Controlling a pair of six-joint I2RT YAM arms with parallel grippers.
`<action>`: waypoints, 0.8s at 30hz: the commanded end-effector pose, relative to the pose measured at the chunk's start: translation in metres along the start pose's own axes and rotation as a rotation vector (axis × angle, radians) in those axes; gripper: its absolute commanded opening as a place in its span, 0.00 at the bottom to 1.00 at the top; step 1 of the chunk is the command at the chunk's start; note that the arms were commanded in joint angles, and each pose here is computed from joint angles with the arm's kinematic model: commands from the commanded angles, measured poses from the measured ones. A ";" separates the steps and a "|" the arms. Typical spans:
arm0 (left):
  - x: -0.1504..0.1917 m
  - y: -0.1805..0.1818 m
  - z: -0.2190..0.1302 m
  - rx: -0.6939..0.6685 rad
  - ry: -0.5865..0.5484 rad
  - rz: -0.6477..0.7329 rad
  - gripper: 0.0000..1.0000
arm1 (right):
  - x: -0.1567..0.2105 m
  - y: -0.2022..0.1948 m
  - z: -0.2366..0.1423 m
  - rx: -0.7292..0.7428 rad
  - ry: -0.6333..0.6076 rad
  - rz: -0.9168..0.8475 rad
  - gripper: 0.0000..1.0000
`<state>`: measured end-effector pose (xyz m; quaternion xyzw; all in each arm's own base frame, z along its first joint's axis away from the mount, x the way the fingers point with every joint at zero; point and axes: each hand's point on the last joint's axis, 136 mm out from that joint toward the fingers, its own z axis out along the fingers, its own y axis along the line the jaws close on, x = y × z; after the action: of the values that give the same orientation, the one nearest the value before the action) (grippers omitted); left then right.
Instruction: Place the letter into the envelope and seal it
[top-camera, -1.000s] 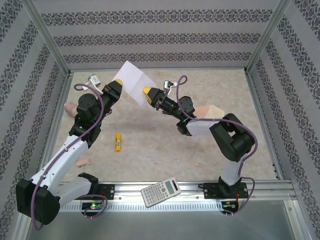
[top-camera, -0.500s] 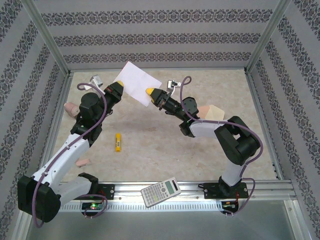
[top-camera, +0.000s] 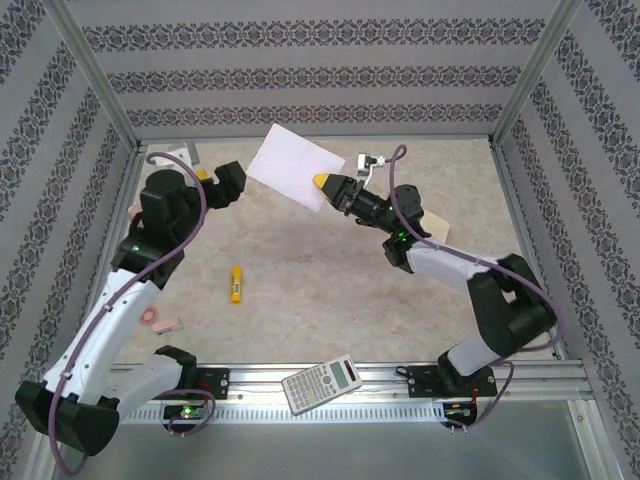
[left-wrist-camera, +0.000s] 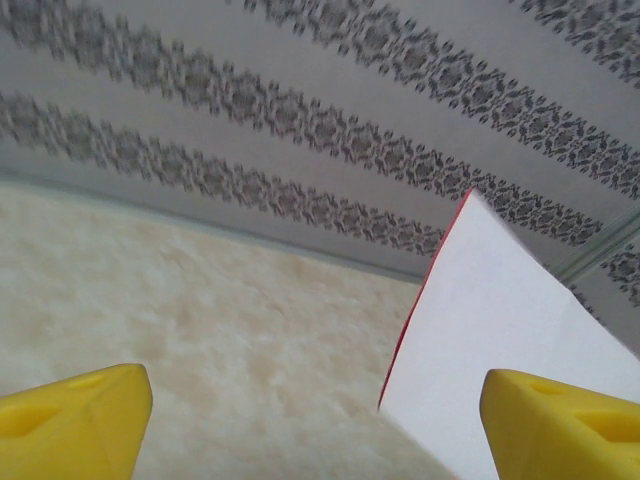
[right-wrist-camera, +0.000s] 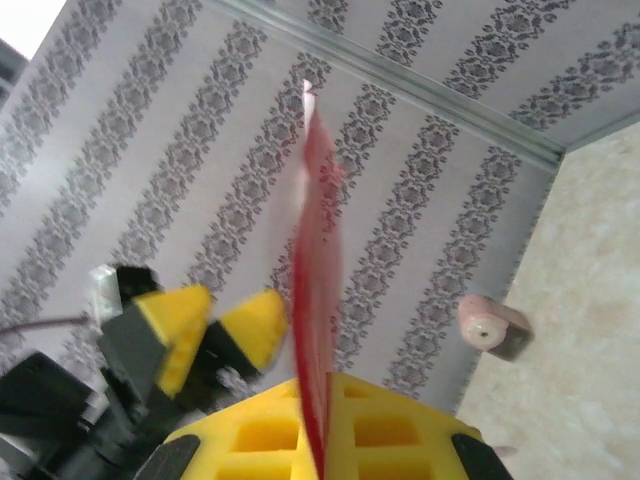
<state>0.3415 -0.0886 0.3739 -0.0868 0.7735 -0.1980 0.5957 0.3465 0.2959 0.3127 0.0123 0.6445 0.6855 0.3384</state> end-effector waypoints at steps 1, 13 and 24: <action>-0.008 0.003 -0.016 -0.039 0.047 0.225 0.87 | 0.019 -0.007 -0.009 0.135 0.154 -0.098 0.00; 0.048 -0.086 0.015 0.461 0.341 0.229 0.86 | 0.022 -0.012 -0.036 0.238 0.238 -0.141 0.00; 0.103 -0.097 0.029 0.497 0.450 0.120 0.86 | 0.017 0.003 -0.033 0.158 0.233 -0.137 0.00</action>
<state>0.3312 -0.2110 0.3120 0.1569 0.8285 -0.3348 0.4207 0.3213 0.2760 0.2821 -0.0628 0.7531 0.5869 0.2906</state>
